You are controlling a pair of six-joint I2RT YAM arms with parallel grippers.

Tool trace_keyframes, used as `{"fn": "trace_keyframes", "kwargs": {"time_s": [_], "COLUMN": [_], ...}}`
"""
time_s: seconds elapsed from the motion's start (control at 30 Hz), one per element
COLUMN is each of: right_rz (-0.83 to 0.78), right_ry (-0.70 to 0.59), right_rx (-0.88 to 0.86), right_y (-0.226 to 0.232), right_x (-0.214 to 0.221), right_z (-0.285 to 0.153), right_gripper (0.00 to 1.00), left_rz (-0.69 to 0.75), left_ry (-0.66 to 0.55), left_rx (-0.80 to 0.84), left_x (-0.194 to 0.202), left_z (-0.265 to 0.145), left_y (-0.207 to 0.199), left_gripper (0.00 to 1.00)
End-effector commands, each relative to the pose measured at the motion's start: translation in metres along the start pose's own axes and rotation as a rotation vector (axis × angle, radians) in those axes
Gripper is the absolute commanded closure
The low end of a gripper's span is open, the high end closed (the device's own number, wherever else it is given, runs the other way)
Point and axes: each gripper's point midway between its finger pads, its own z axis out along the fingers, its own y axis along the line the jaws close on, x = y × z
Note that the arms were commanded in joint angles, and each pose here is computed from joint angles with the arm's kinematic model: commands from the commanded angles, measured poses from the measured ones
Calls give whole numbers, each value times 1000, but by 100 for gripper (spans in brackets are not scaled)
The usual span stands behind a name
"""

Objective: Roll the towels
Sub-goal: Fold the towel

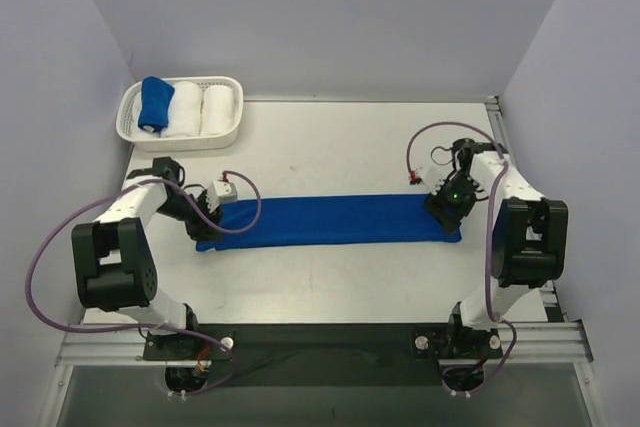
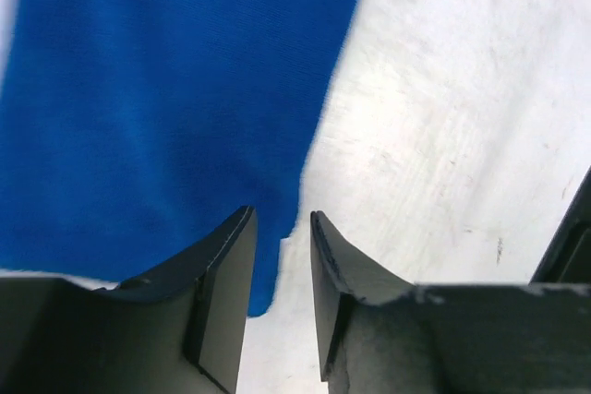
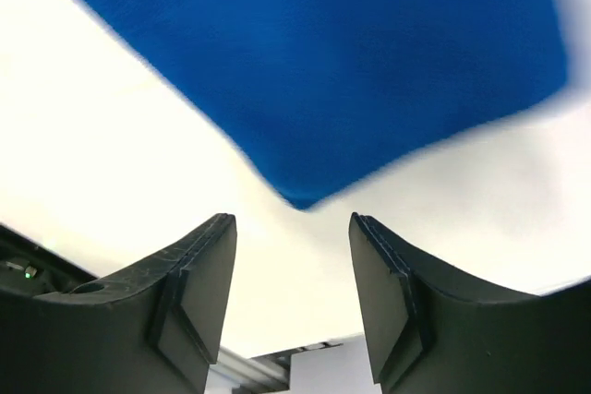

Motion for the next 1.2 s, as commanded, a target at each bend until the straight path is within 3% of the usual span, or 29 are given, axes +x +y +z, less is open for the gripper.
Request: {"fn": "trace_keyframes", "kwargs": {"time_s": [0.0, 0.07, 0.1, 0.17, 0.4, 1.17], "right_rz": [133, 211, 238, 313, 262, 115], "right_ry": [-153, -156, -183, -165, -131, 45], "right_rx": [-33, 6, 56, 50, 91, -30], "right_y": [-14, -43, -64, -83, -127, -111], "right_x": [-19, -31, -42, -49, -61, -38], "right_z": [-44, -51, -64, -54, -40, 21], "right_gripper": [48, 53, 56, 59, 61, 62], "left_rz": [-33, -46, -134, -146, -176, -172], "left_ry": [-166, -178, -157, -160, -104, 49], "left_rx": [-92, -150, -164, -235, -289, -161], "left_x": [-44, -56, -51, -59, -49, -4], "left_z": [-41, -51, -47, -55, -45, 7], "left_y": [27, 58, 72, 102, 157, 148], "left_gripper": [59, 57, 56, 57, 57, 53]}}
